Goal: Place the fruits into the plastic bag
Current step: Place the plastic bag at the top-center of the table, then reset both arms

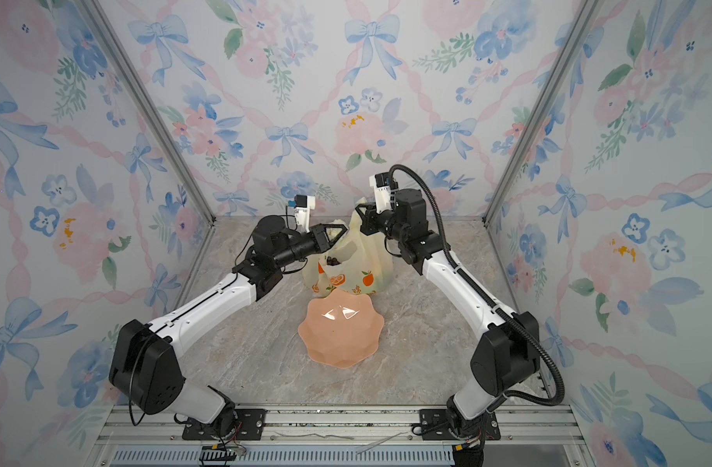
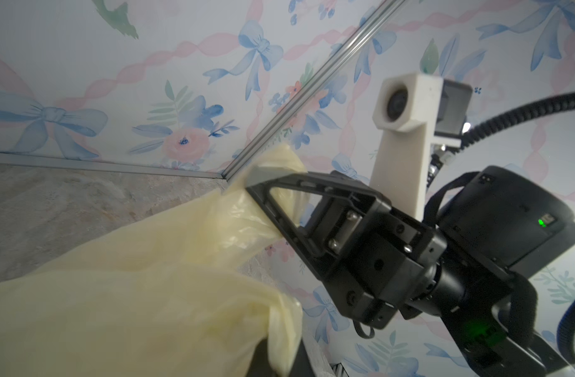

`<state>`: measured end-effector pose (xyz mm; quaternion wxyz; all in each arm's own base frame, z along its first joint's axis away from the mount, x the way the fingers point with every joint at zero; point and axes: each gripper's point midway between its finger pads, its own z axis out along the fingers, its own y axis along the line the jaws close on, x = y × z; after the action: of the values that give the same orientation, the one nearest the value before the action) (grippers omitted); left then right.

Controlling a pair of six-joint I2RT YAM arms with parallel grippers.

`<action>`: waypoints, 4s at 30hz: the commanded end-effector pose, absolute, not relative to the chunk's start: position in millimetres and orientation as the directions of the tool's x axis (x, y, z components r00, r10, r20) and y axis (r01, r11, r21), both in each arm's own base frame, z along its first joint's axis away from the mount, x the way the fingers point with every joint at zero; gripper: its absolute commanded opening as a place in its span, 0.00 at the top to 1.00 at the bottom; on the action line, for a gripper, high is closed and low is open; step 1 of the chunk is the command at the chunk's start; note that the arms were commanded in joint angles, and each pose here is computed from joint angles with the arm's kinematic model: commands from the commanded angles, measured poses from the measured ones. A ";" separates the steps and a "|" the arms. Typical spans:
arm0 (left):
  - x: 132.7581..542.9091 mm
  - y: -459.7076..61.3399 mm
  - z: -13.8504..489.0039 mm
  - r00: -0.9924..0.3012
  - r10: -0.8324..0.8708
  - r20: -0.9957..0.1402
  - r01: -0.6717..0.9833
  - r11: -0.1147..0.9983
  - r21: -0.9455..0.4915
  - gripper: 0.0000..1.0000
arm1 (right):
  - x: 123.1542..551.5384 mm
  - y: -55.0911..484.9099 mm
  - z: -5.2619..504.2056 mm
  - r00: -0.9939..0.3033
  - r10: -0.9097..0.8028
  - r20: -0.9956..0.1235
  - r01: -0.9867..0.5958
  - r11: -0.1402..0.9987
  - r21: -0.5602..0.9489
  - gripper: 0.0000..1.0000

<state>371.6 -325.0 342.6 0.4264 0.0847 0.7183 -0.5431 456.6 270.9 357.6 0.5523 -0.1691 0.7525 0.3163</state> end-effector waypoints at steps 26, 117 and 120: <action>320.6 -406.0 197.5 -0.702 -0.043 -0.711 0.608 0.484 -0.629 0.73 | 499.5 347.3 242.6 -0.642 0.202 -0.740 -0.502 0.619 0.604 0.85; 268.6 4.1 254.9 0.016 -0.183 -0.983 -0.190 0.965 -0.182 0.02 | 325.5 27.2 255.2 -0.241 -0.038 -0.970 -0.022 0.999 -0.034 0.04; 268.5 14.9 238.9 0.007 -0.176 -0.984 -0.238 0.956 -0.172 0.02 | 340.2 21.0 221.7 -0.275 0.020 -0.961 -0.007 1.000 0.023 0.04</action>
<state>269.3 -2.1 224.0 0.6621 -0.1238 0.7390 -0.0086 323.7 23.8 215.8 0.5615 -0.0234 0.8270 -0.0136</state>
